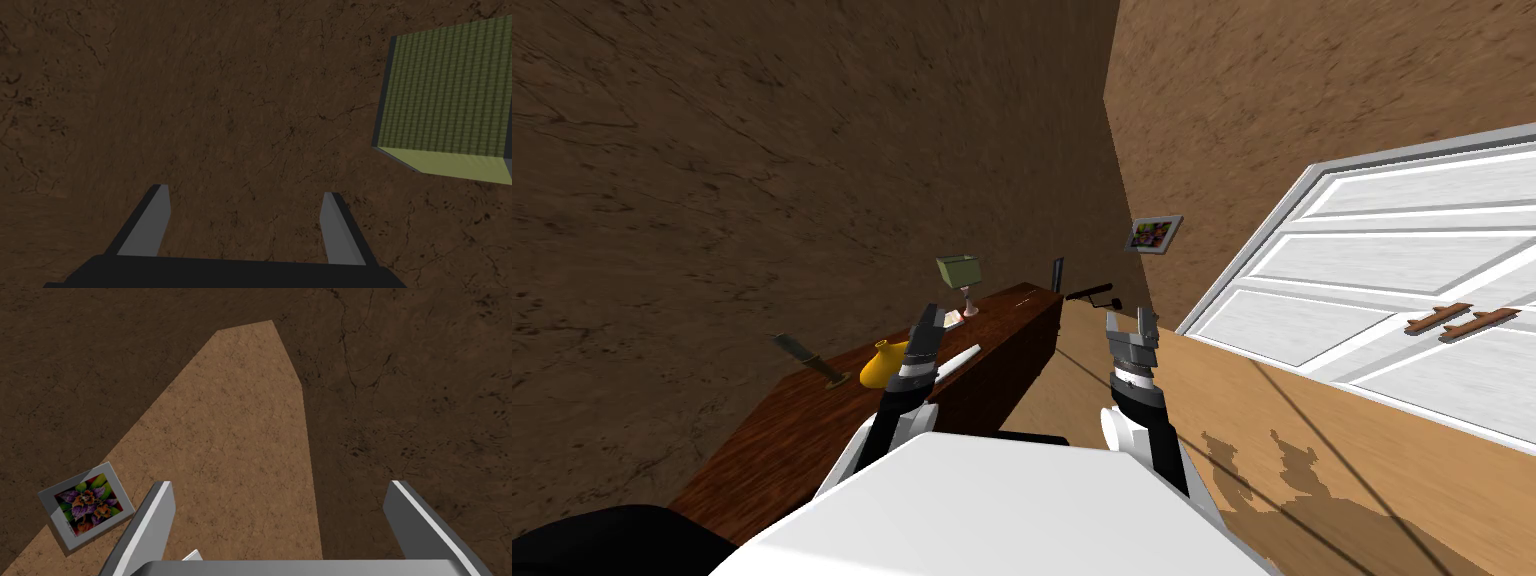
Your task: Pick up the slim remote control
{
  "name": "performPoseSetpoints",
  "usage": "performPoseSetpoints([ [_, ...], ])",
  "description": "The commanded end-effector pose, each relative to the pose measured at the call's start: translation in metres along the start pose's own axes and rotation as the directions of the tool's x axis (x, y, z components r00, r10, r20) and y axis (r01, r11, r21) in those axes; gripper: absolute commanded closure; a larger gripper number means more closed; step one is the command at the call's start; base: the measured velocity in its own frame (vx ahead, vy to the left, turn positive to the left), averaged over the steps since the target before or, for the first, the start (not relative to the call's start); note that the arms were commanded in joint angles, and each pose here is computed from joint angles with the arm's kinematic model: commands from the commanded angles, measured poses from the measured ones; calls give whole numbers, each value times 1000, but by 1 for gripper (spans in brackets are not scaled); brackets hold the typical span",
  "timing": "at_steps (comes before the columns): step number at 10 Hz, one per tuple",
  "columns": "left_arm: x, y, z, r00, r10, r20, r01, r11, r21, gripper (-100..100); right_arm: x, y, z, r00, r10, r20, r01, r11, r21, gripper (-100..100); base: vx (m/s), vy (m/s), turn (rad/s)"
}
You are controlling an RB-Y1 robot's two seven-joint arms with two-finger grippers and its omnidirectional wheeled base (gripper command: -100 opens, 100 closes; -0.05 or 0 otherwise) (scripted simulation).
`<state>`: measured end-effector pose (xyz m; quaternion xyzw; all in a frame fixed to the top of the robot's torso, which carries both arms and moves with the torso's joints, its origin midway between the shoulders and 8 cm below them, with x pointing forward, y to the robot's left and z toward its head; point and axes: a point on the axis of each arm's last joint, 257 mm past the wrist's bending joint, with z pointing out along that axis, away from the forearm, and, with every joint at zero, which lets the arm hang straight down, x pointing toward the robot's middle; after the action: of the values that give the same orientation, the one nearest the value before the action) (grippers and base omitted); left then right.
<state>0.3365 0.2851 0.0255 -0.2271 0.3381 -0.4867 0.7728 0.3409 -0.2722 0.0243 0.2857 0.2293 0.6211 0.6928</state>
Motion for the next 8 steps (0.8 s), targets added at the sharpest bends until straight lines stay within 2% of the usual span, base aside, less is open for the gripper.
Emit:
performPoseSetpoints([
  [1, -5, 8, 5, 1000, 8, -15, -8, 1000, -21, -100, 0, 0, 0, 1000, 0, 0, 0, 1000, 0, 0, -45, -127, 73],
  [3, -9, 14, 9, 1000, 11, -18, -12, 999, -37, -100, 0, 0, 0, 1000, 0, 0, 0, 1000, 0, 0, -30, -172, 100],
  [5, -22, 25, 18, 1000, 15, -16, -16, 998, -66, -100, 0, 0, 0, 1000, 0, 0, 0, 1000, 0, 0, 2, -121, 98],
  [8, -30, 40, 22, 1000, 15, -12, -17, 993, -116, -100, 0, 0, 0, 1000, 0, 0, 0, 1000, 0, 0, 5, -96, 56],
])
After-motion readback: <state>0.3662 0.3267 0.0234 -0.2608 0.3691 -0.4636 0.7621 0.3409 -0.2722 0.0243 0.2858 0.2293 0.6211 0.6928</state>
